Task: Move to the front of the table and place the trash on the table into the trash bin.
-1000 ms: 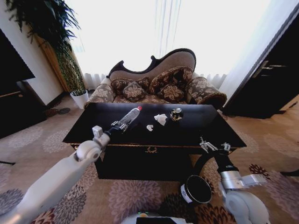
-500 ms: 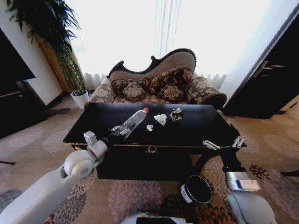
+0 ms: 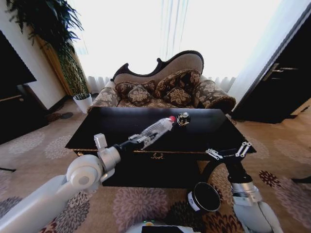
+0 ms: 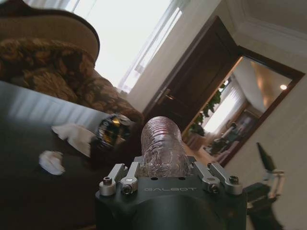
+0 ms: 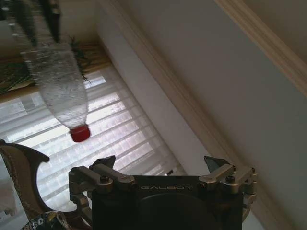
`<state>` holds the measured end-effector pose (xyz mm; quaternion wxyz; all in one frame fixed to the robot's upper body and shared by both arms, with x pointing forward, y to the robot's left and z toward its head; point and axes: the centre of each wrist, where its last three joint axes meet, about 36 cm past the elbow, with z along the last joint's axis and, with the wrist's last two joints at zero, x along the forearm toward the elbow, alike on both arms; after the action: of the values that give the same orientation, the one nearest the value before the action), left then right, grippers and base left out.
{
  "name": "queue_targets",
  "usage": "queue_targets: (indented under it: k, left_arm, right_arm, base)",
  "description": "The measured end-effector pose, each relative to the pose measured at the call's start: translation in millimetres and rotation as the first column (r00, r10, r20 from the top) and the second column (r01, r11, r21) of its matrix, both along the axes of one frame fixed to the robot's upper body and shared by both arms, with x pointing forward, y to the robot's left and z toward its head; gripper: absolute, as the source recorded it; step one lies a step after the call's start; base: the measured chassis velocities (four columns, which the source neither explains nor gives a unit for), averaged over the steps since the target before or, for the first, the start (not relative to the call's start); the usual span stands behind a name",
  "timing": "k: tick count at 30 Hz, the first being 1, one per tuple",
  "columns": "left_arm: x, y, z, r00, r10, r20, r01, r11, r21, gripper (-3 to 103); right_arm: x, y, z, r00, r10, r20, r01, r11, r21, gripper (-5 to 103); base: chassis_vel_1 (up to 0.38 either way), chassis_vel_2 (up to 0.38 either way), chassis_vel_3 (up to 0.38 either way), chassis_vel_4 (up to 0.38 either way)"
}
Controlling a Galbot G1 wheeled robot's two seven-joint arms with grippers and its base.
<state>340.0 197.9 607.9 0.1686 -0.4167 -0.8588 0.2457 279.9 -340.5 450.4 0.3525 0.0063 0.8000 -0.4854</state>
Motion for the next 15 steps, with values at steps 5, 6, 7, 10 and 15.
queue_targets:
  k: [5,6,7,10,15]
  left_arm:
    - [-15.6,-12.6,7.0,0.997,-0.061,-0.049,0.057,0.995,-0.079,36]
    - [-17.6,-13.4,8.1,0.996,-0.068,-0.051,0.063,0.994,-0.088,36]
    - [-18.9,-14.0,8.5,0.996,-0.073,-0.054,0.068,0.993,-0.093,36]
    - [-21.8,-15.5,8.5,0.995,-0.084,-0.059,0.078,0.992,-0.101,36]
    - [-24.6,-21.1,6.6,0.992,-0.106,-0.066,0.098,0.989,-0.114,36]
  right_arm:
    - [13.1,-13.6,-17.9,0.997,0.064,0.031,-0.059,0.987,-0.147,100]
    - [13.5,-12.9,-20.5,0.997,0.068,0.029,-0.063,0.986,-0.154,100]
    - [13.8,-11.8,-22.0,0.997,0.07,0.028,-0.065,0.985,-0.158,100]
    - [14.0,-8.1,-23.9,0.997,0.077,0.026,-0.071,0.983,-0.166,100]
    - [12.7,-1.0,-22.3,0.996,0.087,0.031,-0.081,0.984,-0.16,100]
  base:
    - [0.0,0.0,0.0,0.0]
    - [0.0,0.0,0.0,0.0]
    - [0.0,0.0,0.0,0.0]
    - [0.0,0.0,0.0,0.0]
    - [0.0,0.0,0.0,0.0]
